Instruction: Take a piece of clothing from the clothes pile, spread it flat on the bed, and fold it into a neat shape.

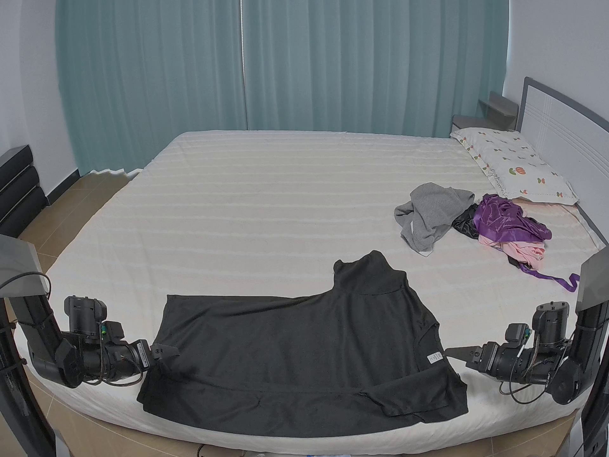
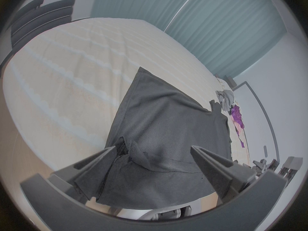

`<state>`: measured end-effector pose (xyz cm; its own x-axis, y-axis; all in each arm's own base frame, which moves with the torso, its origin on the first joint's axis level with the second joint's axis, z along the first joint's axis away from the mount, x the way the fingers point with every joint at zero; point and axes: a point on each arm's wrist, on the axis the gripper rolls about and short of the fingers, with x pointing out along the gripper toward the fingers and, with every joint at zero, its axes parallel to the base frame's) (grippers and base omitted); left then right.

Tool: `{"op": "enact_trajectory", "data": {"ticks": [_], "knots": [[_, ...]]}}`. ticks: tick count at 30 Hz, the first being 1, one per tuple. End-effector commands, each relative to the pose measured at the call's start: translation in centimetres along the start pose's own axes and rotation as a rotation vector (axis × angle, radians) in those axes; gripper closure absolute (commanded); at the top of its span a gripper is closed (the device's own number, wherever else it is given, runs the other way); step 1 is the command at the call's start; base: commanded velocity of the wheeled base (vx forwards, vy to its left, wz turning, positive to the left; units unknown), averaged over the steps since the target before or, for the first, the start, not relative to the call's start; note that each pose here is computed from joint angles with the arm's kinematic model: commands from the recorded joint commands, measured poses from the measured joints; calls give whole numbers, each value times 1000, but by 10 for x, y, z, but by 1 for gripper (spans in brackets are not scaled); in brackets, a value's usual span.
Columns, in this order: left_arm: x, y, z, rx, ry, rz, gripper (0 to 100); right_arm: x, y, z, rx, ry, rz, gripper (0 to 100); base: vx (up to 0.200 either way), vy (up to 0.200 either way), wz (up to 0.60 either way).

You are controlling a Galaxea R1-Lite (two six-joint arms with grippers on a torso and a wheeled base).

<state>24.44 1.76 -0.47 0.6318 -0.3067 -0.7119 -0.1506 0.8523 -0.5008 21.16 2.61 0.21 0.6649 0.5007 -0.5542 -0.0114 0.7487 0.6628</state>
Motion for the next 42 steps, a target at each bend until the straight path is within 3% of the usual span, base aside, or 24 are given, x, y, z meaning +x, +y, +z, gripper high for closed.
{"op": "enact_trajectory", "data": {"ticks": [1, 16, 17, 21, 28, 36, 42], "knots": [[10, 8, -8, -2, 37, 14, 0, -2, -1, -4, 10, 17, -7, 0, 0, 0, 0], [24, 11, -6, 2, 46, 18, 0, -1, -3, -5, 14, 24, -13, 0, 0, 0, 0], [25, 11, -7, 5, 49, 20, 100, -1, -3, -5, 14, 24, -13, 0, 0, 0, 0], [24, 11, -8, 5, 53, 22, 100, -1, -3, -5, 14, 24, -13, 0, 0, 0, 0], [17, 18, -13, -32, 35, 107, 100, -1, -3, -5, 14, 24, -13, 0, 0, 0, 0], [-4, 12, -13, -37, -6, 99, 100, -1, -3, -5, 14, 23, -16, 0, 0, 0, 0], [-16, 5, -7, -95, -64, 77, 100, -1, -3, -4, 12, 20, -15, 0, 0, 0, 0]]}}
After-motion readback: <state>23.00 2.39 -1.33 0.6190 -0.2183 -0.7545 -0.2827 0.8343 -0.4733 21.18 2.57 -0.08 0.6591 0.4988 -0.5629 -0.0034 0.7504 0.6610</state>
